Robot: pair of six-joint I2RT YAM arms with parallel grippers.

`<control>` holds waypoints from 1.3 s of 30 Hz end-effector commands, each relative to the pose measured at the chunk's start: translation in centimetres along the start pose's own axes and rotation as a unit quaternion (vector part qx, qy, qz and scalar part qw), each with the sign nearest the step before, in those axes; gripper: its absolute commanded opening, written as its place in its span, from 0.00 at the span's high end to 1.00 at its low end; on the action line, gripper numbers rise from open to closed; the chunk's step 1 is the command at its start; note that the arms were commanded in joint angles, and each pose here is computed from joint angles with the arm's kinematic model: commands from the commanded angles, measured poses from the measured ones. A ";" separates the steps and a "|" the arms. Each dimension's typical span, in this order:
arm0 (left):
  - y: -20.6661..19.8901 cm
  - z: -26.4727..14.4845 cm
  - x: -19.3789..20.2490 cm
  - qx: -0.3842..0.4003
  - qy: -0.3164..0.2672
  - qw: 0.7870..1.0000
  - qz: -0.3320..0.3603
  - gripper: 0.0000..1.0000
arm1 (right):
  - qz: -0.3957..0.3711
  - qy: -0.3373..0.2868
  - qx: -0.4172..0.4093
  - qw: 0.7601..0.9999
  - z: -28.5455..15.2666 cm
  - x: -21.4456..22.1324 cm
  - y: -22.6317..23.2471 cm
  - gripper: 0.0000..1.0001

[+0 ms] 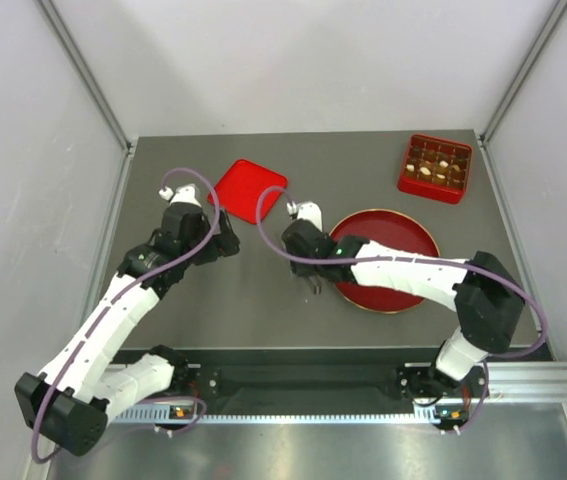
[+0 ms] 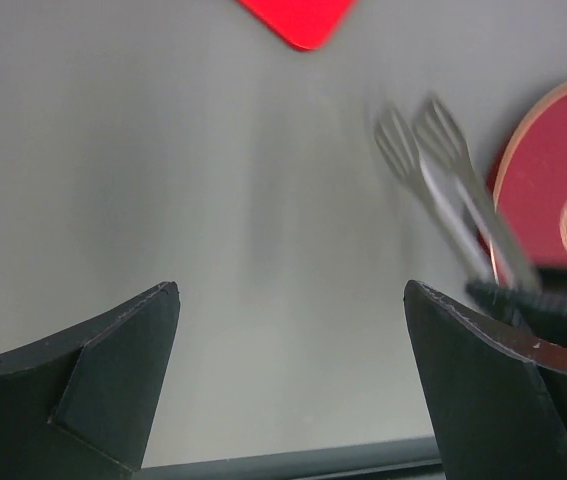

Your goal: Pack the chocolate

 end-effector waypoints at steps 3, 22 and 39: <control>0.6 0.4 -2.8 -0.002 -0.005 0.997 -0.082 0.01 | 0.043 -0.057 0.047 0.996 1.2 1.0 1.7 0.56; 3.2 3.0 -3.3 -0.016 -0.006 0.990 -0.138 0.01 | 0.094 -0.029 0.055 0.994 5.3 5.0 7.4 0.49; 3.8 5.5 -2.7 -0.028 0.008 0.986 -0.164 0.01 | 0.118 -0.021 0.046 0.992 7.5 4.0 9.7 0.37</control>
Point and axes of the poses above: each gripper's point midway between its finger pads, its own z axis out along the fingers, its own y axis along the line the jaws close on, x = y × z, the point moved 7 cm from there along -z, back along the fingers, and after that the axes turned 15 degrees about -z, right-handed, at the moved point
